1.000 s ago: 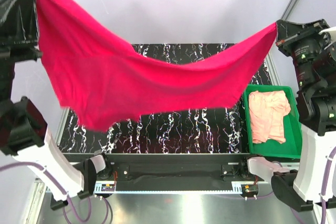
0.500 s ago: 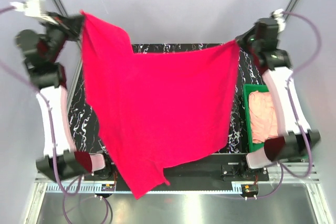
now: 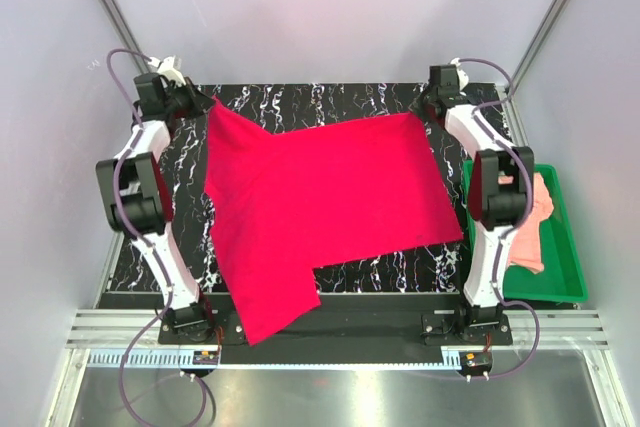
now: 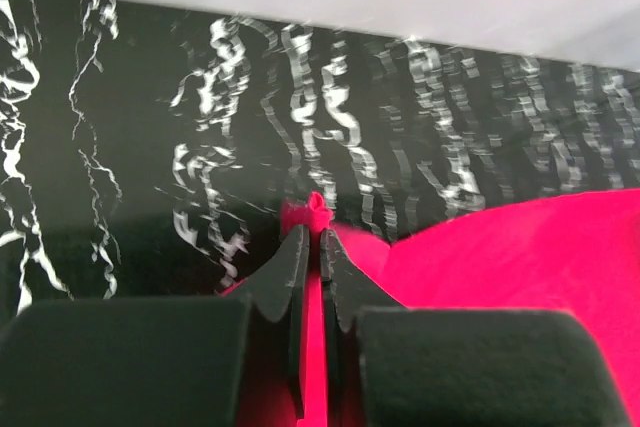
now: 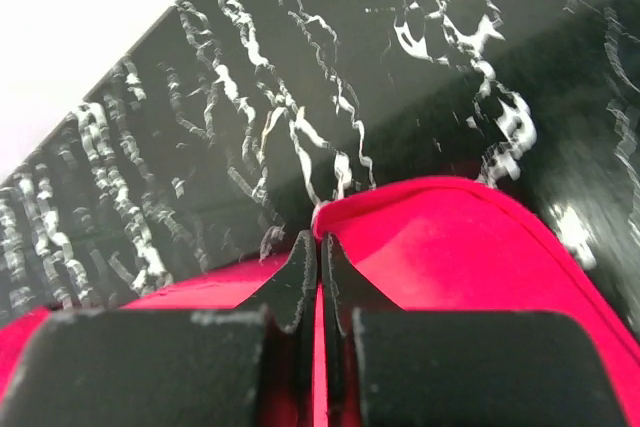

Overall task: Fold and stack the t-shirts
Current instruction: Flatten the tshirt out, then fold the tshirt

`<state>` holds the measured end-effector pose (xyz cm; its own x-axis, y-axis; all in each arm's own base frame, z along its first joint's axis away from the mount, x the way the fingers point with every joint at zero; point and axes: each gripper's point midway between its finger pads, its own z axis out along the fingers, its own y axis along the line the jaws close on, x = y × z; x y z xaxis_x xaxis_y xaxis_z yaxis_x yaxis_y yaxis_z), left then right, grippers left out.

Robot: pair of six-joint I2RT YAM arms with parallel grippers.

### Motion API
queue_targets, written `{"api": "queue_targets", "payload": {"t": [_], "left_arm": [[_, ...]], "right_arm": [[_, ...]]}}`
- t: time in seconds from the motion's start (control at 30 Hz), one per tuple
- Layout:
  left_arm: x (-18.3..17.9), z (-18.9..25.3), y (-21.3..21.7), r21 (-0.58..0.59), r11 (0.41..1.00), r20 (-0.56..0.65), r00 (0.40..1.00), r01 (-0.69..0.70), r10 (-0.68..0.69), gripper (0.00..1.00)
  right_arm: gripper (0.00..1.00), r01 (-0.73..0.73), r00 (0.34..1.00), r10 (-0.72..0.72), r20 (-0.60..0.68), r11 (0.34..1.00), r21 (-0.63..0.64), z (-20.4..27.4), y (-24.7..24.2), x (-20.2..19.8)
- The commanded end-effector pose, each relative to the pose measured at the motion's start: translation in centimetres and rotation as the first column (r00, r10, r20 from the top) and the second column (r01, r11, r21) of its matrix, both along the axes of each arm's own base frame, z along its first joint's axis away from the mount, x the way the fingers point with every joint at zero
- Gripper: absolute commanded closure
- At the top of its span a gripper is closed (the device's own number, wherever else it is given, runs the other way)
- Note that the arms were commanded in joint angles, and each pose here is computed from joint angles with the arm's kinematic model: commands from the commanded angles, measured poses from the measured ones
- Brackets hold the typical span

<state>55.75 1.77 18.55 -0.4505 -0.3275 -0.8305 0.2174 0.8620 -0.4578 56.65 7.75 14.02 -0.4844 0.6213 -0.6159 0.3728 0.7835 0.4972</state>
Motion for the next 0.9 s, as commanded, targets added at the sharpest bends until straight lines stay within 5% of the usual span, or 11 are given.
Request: {"api": "queue_targets", "payload": {"t": [0.0,0.33,0.87], "left_arm": [[3.4,3.3,0.8,0.038,0.999,0.141,0.99,0.011,-0.016,1.0],[5.4,1.1,0.4,0.011,1.0,0.072,0.997,-0.014,0.014,1.0],[-5.9,3.2,-2.1,0.145,0.981,-0.061,0.988,-0.128,0.138,1.0]], "right_arm": [[1.0,-0.035,0.989,0.037,0.146,0.999,-0.018,2.8,0.2,4.7],[1.0,-0.023,0.996,0.024,0.083,1.0,-0.009,-0.8,-1.2,7.4],[1.0,-0.117,0.993,0.116,-0.029,0.993,-0.018,-1.8,-2.0,7.0]]}}
